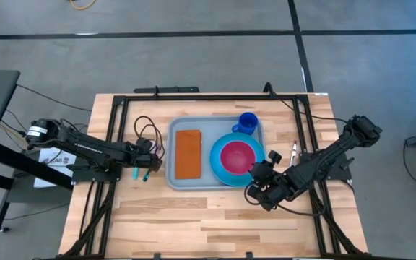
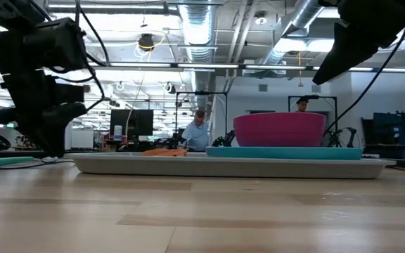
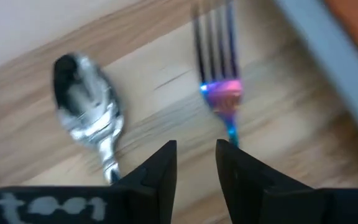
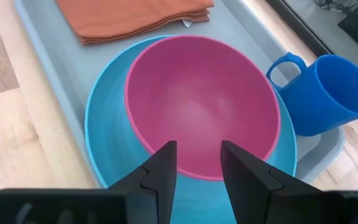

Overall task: Set up tray
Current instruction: Put the blue spoon on the brown table napkin to the left of the blue plate

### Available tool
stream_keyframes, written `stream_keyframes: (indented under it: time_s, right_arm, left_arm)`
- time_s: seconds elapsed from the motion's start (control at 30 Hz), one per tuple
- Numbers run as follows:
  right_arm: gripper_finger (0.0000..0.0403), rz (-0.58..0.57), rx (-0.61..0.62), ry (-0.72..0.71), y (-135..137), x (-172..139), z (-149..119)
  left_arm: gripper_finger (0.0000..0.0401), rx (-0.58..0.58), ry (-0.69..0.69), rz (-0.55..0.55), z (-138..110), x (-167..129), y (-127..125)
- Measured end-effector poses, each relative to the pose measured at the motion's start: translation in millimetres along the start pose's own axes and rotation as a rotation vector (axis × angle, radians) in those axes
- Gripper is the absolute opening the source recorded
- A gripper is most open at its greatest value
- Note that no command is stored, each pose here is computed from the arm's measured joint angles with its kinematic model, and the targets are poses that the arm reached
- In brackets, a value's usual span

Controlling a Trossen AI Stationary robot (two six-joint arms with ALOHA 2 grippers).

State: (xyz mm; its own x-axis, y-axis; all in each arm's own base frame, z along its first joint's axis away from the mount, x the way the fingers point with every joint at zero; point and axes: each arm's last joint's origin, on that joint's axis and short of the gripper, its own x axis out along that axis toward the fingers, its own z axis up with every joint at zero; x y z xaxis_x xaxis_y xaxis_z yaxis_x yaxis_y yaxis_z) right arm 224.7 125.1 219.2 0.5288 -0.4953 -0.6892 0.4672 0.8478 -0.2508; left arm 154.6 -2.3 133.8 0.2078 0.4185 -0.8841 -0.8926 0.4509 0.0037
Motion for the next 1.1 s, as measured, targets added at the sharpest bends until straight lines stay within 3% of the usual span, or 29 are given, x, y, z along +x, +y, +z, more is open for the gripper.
stream_keyframes:
  time_s: [0.17,0.3,0.53,0.77,1.1]
  right_arm:
    - [0.0118,0.0,0.001,0.0,0.0,0.0,0.0]
    - [0.0118,0.0,0.0,0.001,-0.1,0.0,-0.1]
    - [0.0118,-0.001,-0.008,0.003,-0.2,0.0,-0.2]
    - [0.0118,0.001,-0.017,0.008,-0.3,-0.2,-0.7]
    - [0.0118,-0.004,-0.038,0.005,-0.6,0.1,-0.3]
  left_arm:
    - [0.01,-0.014,0.025,0.125,0.7,-10.0,11.2]
    - [0.01,0.0,-0.021,0.162,7.0,-19.2,11.3]
    - [0.01,-0.006,0.053,0.206,-1.9,-8.4,19.7]
    - [0.01,-0.036,0.03,0.155,-6.8,0.9,19.9]
    - [0.01,-0.039,0.035,0.168,-8.6,3.2,21.1]
